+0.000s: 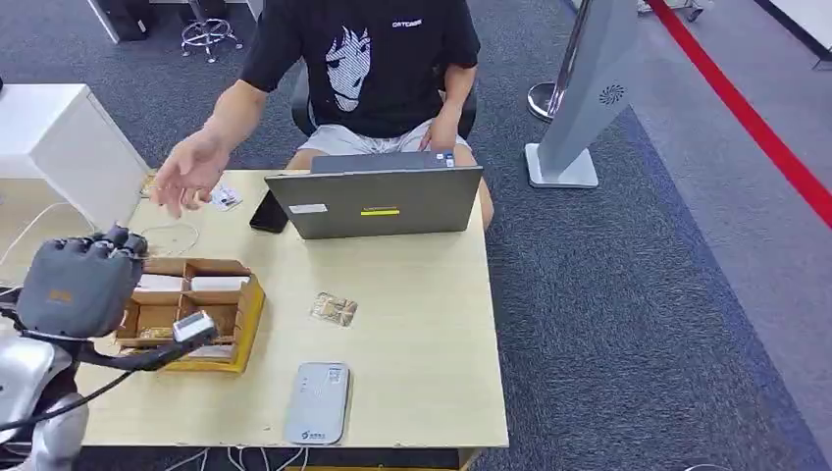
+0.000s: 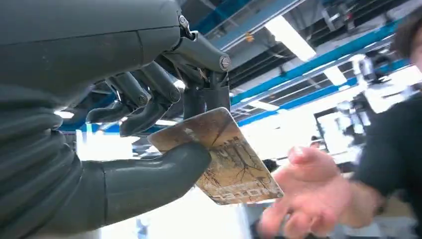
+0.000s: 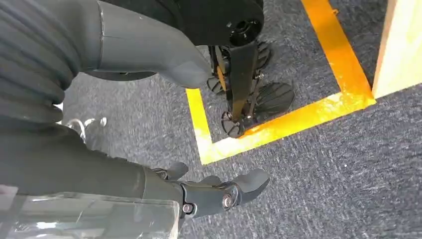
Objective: Pass the card to the sensor for recognition and then transmit it.
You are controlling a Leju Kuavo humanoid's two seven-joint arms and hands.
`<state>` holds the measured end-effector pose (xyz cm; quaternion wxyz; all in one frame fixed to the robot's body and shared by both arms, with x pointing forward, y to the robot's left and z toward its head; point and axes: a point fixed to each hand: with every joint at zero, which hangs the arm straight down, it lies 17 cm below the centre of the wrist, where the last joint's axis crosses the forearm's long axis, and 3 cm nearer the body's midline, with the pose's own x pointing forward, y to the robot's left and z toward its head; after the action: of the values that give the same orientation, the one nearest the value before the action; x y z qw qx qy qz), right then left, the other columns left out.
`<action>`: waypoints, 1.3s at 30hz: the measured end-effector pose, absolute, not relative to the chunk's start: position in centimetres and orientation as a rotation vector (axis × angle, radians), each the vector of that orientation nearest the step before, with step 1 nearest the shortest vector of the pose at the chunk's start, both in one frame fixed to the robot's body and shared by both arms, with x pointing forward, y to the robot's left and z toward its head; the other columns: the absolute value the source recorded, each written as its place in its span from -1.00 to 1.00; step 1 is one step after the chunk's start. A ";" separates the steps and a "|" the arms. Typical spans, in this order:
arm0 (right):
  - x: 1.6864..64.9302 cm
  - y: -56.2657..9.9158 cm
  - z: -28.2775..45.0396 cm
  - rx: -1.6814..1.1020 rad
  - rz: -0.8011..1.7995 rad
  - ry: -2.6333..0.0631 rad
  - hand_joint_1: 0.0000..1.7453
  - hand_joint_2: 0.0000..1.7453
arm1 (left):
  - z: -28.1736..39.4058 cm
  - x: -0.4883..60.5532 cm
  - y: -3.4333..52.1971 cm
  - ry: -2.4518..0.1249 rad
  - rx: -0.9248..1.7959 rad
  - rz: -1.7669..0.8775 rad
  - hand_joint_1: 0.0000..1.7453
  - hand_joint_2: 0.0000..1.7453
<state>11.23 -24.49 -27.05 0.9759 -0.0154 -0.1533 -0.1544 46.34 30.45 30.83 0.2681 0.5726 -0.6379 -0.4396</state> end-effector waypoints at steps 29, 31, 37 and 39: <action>11.3 -22.8 -27.0 -0.014 -0.289 -0.293 -1.00 1.00 | 32.2 46.2 33.0 -1.788 1.513 -0.949 -1.00 1.00; 10.8 -22.9 -27.1 -0.021 -0.344 -0.279 -1.00 1.00 | 33.8 38.1 31.3 -2.104 1.204 -0.570 -1.00 1.00; 10.2 -23.6 -27.2 -0.047 -0.403 -0.257 -1.00 1.00 | 32.4 32.4 35.3 -2.255 0.695 -0.064 -1.00 1.00; 10.0 -23.8 -27.3 -0.066 -0.435 -0.251 -1.00 1.00 | 30.5 30.9 37.5 -2.216 0.618 0.070 -1.00 1.00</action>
<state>10.03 -23.83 -27.28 0.9681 -0.0329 -0.1241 -0.2151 30.89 37.48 30.53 0.4077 0.2452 -0.8792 0.0276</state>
